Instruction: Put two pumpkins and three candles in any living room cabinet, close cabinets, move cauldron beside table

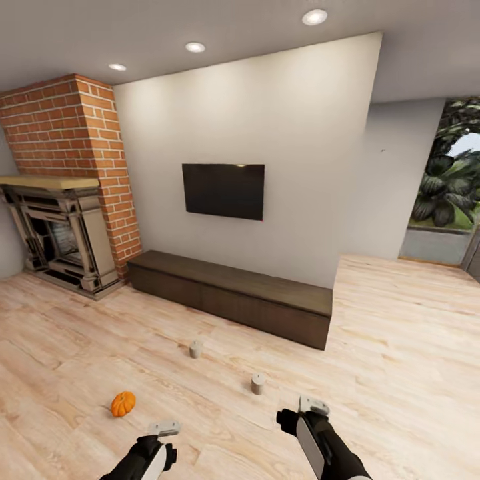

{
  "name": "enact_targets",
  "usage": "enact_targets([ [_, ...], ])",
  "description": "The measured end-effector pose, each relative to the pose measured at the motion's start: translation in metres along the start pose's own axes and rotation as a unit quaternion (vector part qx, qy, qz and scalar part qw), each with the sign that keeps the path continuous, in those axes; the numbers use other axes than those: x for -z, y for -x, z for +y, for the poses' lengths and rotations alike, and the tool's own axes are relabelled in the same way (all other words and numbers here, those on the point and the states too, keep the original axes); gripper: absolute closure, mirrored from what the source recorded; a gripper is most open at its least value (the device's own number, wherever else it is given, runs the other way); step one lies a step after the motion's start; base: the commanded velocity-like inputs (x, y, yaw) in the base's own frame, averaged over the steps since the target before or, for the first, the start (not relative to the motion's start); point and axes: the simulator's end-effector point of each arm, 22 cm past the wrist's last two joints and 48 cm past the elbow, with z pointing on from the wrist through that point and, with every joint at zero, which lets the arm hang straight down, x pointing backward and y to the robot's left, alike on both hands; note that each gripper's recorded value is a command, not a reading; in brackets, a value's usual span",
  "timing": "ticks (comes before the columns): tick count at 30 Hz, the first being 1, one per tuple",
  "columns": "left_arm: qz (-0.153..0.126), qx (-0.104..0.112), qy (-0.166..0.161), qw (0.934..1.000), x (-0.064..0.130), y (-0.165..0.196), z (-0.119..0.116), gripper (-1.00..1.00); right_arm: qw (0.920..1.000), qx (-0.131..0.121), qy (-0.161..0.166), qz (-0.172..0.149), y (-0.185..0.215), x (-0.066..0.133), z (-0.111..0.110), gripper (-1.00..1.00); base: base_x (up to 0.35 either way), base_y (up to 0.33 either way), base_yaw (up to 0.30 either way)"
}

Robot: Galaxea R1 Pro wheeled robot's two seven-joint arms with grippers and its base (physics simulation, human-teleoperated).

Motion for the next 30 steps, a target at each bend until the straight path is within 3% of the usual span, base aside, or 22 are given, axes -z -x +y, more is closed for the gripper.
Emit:
enact_targets([
  [5,-0.003,0.0,0.0,1.0,-0.002,0.002,0.002,-1.0,0.9998,-0.004,-0.017,-0.002,-0.015,-0.004,-0.026,-1.0,0.0,0.0,-0.268],
  [13,-0.006,-0.001,-0.002,1.0,-0.001,0.003,-0.001,-1.0,0.9997,-0.007,-0.021,0.003,-0.023,-0.005,-0.035,-1.0,0.0,0.0,-0.273],
  [20,-0.005,-0.002,-0.005,1.0,-0.002,0.003,-0.005,-1.0,0.9978,-0.058,-0.029,0.013,-0.029,-0.009,-0.053,-1.0,0.0,-0.02,-0.203],
  [30,-0.014,-0.003,-0.009,0.9999,-0.001,0.011,-0.009,-1.0,0.9969,-0.067,-0.041,0.011,-0.029,-0.013,-0.07,-1.0,0.0,-0.259,-0.136],
])
